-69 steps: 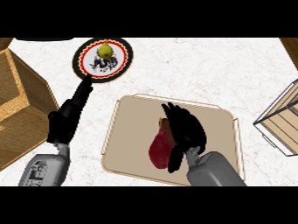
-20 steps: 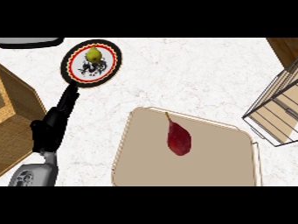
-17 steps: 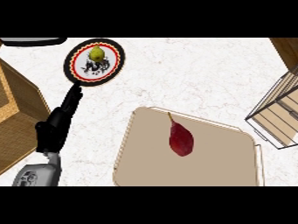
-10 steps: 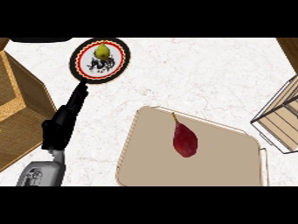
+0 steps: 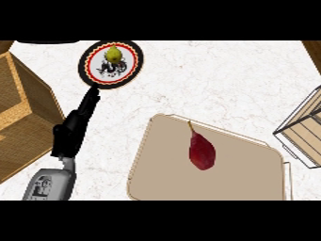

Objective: Pick the sweet potato from the tray and place it in the tiered shelf

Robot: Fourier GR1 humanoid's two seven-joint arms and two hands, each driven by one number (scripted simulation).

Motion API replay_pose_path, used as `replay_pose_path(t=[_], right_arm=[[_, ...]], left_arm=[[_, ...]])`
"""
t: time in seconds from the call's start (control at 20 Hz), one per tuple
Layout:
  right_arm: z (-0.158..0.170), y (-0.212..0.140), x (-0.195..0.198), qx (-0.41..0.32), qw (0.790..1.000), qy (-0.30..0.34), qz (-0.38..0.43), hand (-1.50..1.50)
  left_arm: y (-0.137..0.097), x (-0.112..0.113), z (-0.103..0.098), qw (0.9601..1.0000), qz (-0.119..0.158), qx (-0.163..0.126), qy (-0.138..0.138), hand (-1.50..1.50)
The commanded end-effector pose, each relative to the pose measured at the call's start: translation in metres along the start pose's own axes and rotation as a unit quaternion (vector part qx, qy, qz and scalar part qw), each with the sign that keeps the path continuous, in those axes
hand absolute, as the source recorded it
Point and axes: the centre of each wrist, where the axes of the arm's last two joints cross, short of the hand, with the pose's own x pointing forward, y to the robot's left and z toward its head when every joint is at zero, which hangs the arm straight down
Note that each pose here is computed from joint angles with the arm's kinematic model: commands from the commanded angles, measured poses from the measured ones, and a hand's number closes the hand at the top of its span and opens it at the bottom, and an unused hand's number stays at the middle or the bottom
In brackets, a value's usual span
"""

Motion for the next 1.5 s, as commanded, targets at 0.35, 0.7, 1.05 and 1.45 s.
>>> replay_pose_path(t=[0.35,0.7,1.05,1.45], right_arm=[[-0.049,0.008,-0.005,-0.043,0.997,-0.041,0.058,1.5],[-0.072,0.052,-0.016,-0.063,0.989,-0.073,0.114,1.5],[-0.102,0.082,-0.056,-0.084,0.99,-0.064,0.096,1.5],[-0.123,0.103,-0.08,-0.069,0.993,-0.054,-0.078,1.5]], left_arm=[[-0.003,-0.008,0.005,1.0,-0.001,-0.006,-0.001,0.0],[0.018,0.005,-0.011,1.0,-0.001,-0.003,-0.002,0.0],[0.004,-0.002,-0.007,1.0,-0.003,0.001,-0.008,0.0],[-0.011,-0.003,-0.008,1.0,-0.007,-0.003,-0.003,0.0]])
